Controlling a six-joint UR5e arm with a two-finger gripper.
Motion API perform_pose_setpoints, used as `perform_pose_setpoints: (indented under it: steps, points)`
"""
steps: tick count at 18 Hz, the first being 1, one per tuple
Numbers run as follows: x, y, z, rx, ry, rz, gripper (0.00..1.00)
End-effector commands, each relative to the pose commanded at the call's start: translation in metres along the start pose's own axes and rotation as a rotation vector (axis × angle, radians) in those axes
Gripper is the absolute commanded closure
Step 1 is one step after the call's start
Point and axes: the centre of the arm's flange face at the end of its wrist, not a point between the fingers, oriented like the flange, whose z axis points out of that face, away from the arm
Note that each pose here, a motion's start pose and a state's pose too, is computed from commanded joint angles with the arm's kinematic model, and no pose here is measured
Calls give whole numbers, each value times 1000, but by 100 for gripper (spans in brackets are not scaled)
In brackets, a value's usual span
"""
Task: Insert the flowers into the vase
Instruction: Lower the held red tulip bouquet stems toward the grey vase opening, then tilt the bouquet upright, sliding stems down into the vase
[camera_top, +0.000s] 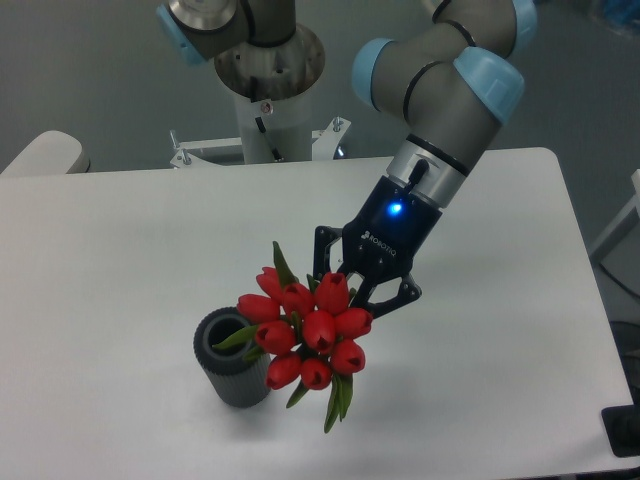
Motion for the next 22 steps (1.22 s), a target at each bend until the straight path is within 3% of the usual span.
perform_pose_setpoints:
  steps: [12, 22]
  points:
    - [4, -9, -3, 115, 68, -7, 70]
    - [10, -23, -10, 349, 211, -17, 70]
